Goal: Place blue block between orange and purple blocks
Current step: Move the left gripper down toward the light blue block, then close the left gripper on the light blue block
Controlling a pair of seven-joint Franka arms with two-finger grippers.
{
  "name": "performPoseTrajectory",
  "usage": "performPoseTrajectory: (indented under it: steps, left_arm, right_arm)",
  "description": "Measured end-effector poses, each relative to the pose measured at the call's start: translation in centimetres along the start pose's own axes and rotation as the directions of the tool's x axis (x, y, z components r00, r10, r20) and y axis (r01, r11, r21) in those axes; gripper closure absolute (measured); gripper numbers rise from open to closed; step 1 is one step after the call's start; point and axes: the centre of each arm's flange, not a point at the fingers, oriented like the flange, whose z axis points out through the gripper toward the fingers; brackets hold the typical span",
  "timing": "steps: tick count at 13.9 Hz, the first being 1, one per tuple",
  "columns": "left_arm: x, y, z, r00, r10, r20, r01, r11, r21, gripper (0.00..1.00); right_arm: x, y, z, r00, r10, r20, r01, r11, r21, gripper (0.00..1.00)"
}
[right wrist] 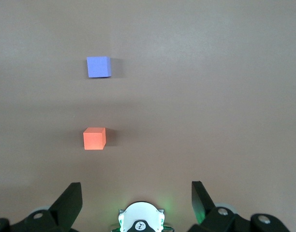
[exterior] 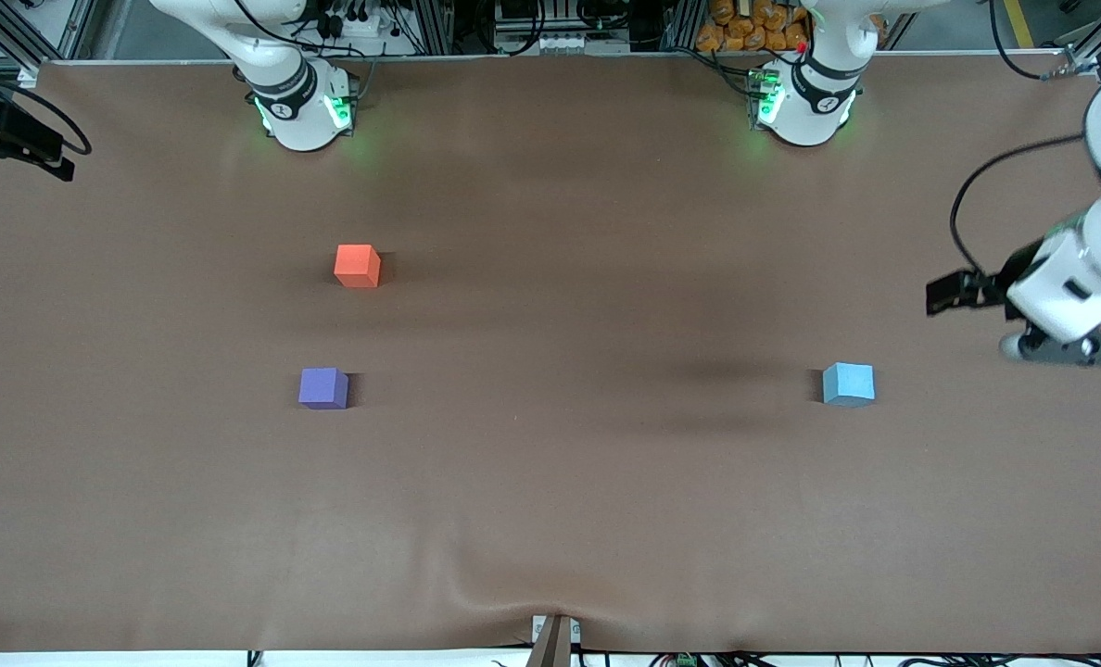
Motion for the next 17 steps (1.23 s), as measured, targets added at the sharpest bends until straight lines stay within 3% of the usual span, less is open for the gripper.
performPoseTrajectory:
  steps: [7,13,17]
  left_arm:
    - [5.3,0.2,12.2,0.999,0.007,0.034,-0.006,1.0,-0.018,0.0]
    - [4.0,0.7,23.0,0.996,0.043,0.08,-0.044,0.999,0.018,0.0]
    - [2.8,1.1,28.4,0.997,0.055,0.054,-0.055,0.998,0.011,0.0]
  right_arm:
    - [0.0,0.1,0.0,1.0,0.002,0.001,-0.002,1.0,0.0,0.0]
    - [0.0,0.1,0.0,1.0,0.002,0.001,-0.002,1.0,0.0,0.0]
    - [0.0,0.1,0.0,1.0,0.002,0.001,-0.002,1.0,0.0,0.0]
